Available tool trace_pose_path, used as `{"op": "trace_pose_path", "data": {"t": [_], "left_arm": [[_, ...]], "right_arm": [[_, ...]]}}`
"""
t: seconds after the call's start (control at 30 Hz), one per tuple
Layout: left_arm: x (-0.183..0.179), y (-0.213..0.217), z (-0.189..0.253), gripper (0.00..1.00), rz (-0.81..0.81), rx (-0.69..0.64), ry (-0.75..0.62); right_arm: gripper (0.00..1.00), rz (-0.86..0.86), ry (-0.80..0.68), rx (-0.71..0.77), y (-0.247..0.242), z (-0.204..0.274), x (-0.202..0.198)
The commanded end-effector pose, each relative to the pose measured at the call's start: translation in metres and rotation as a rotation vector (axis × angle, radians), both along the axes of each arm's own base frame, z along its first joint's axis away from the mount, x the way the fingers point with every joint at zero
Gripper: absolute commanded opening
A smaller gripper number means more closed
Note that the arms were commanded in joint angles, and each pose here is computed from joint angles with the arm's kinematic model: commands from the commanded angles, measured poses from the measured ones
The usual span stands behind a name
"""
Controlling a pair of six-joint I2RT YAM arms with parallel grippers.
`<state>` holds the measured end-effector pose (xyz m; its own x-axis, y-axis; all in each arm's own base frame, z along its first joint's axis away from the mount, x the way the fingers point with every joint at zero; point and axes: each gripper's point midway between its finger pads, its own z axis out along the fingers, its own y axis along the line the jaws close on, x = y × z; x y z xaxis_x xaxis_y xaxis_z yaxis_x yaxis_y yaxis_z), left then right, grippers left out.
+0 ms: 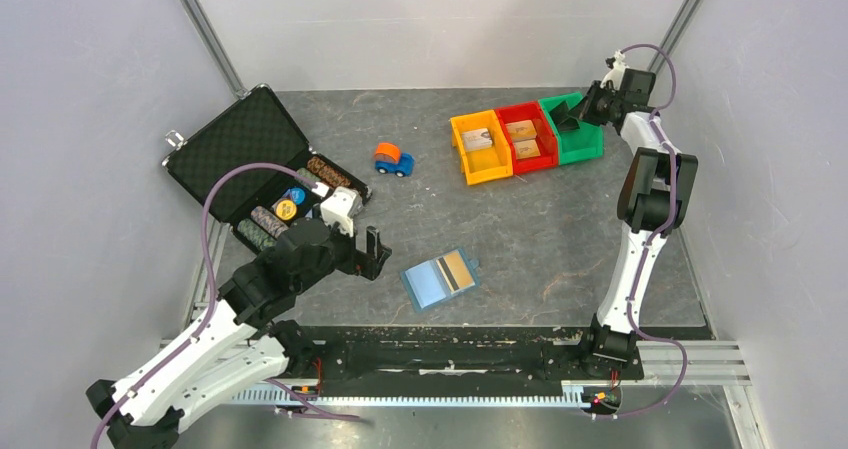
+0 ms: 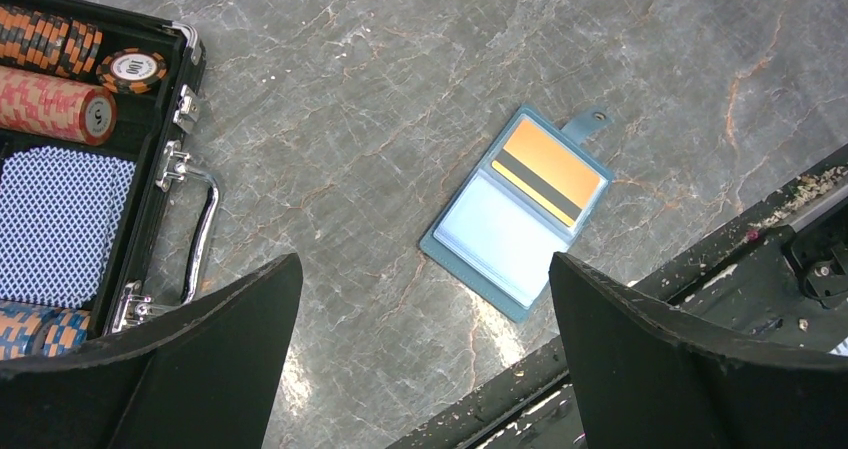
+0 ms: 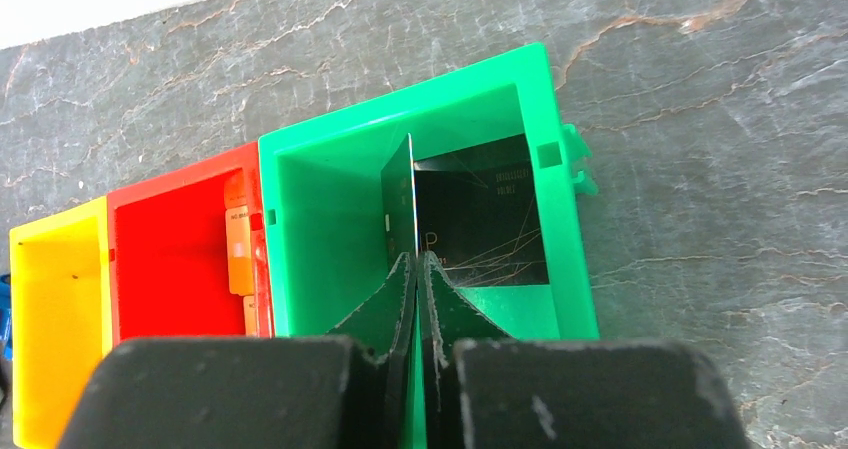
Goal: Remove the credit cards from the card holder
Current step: Place the credit card in the storage box.
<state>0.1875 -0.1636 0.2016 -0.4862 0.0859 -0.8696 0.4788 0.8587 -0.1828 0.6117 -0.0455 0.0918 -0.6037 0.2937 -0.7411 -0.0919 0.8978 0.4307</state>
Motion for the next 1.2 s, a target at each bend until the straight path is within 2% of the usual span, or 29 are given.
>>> {"op": "trace_pose_path", "data": {"t": [0.0,0.47,0.63,0.73,0.83,1.03,1.17], "left_arm": [[0.007,-0.004,0.015,1.00,-0.013,0.002,-0.052],[0.007,-0.011,0.016,1.00,-0.027,-0.021,-0.025],[0.006,-0.012,0.015,1.00,-0.030,-0.028,-0.019],[0.006,-0.012,0.016,1.00,-0.029,-0.028,-0.021],[0.006,-0.009,0.013,1.00,-0.017,-0.013,-0.018],[0.005,0.001,0.009,1.00,0.003,0.025,-0.016],[0.009,0.014,0.004,1.00,0.093,0.033,-0.005]], "right_arm": [[0.00,-0.040,-0.108,-0.030,-0.018,0.027,0.021],[0.00,-0.088,-0.123,-0.031,-0.027,0.028,0.025],[0.13,-0.117,-0.131,-0.001,-0.029,0.034,0.032],[0.17,-0.148,-0.156,-0.017,-0.035,0.052,0.032],[0.27,-0.172,-0.173,-0.020,-0.036,0.069,0.029],[0.29,-0.175,-0.197,-0.010,-0.028,0.106,0.008],[0.30,-0.166,-0.182,-0.005,-0.012,0.124,-0.020]]}}
